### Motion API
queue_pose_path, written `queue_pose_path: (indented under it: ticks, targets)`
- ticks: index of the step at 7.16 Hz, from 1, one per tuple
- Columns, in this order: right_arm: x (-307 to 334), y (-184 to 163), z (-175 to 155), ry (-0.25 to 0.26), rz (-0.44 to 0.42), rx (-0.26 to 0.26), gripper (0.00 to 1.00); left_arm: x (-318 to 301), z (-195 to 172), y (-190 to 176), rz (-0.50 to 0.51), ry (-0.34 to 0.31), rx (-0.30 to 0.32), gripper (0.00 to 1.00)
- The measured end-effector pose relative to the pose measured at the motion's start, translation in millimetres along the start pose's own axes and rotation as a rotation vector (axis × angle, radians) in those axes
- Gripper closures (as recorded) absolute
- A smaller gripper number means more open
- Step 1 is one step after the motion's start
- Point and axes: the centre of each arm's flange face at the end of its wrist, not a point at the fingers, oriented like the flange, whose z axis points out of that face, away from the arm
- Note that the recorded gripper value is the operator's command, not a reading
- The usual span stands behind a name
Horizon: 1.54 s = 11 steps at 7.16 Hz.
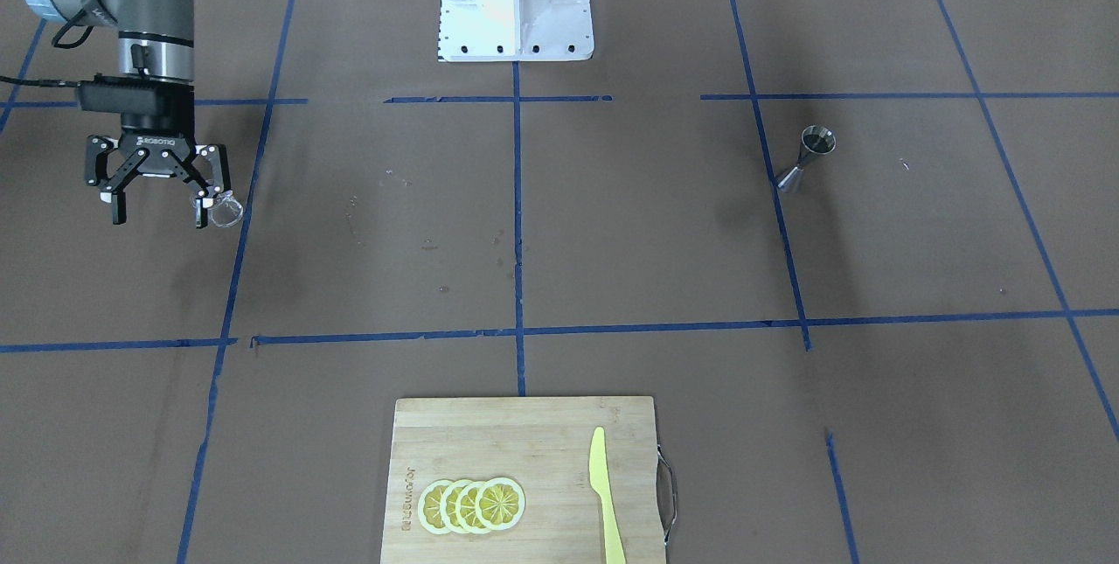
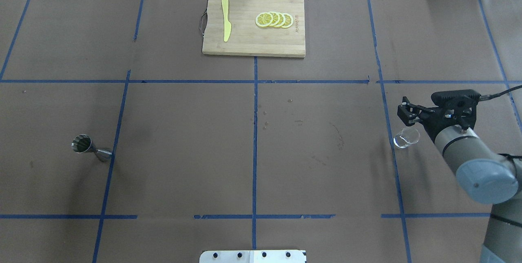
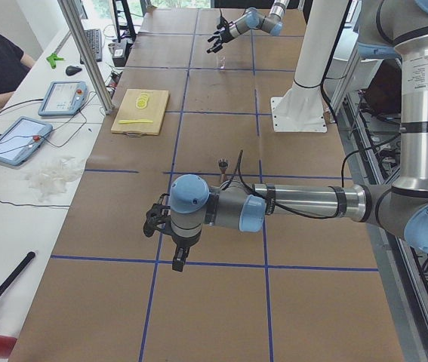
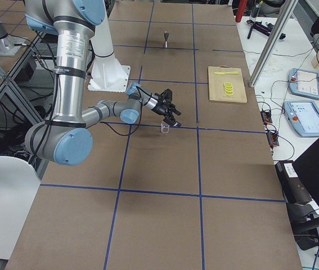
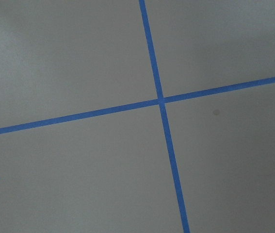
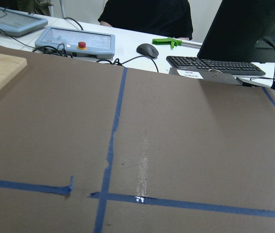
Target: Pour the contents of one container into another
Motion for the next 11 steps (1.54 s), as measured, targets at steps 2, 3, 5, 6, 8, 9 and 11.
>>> queue_pose_path:
  ticks: [2, 3, 5, 6, 8, 9, 11]
  targets:
    - [76, -52, 22, -0.030, -0.074, -0.197, 0.00, 0, 0, 0, 0.001, 0.000, 0.001, 0.00]
    - [129, -78, 29, -0.063, -0.116, -0.305, 0.00, 0, 0, 0, 0.000, 0.000, 0.000, 0.00]
    - [242, -112, 27, -0.115, -0.180, -0.492, 0.00, 0, 0, 0, -0.001, 0.000, -0.001, 0.00]
    - [288, -124, 18, -0.123, -0.141, -0.576, 0.00, 0, 0, 0, -0.001, 0.000, -0.001, 0.00]
    - [358, -117, 4, -0.152, -0.136, -0.707, 0.00, 0, 0, 0, -0.001, -0.001, -0.001, 0.00]
    - [385, -94, -1, -0.158, -0.125, -0.774, 0.00, -1, 1, 1, -0.002, -0.001, -0.002, 0.00]
    - [413, -41, -11, -0.179, -0.046, -0.882, 0.00, -2, 2, 2, -0.006, -0.001, -0.006, 0.00]
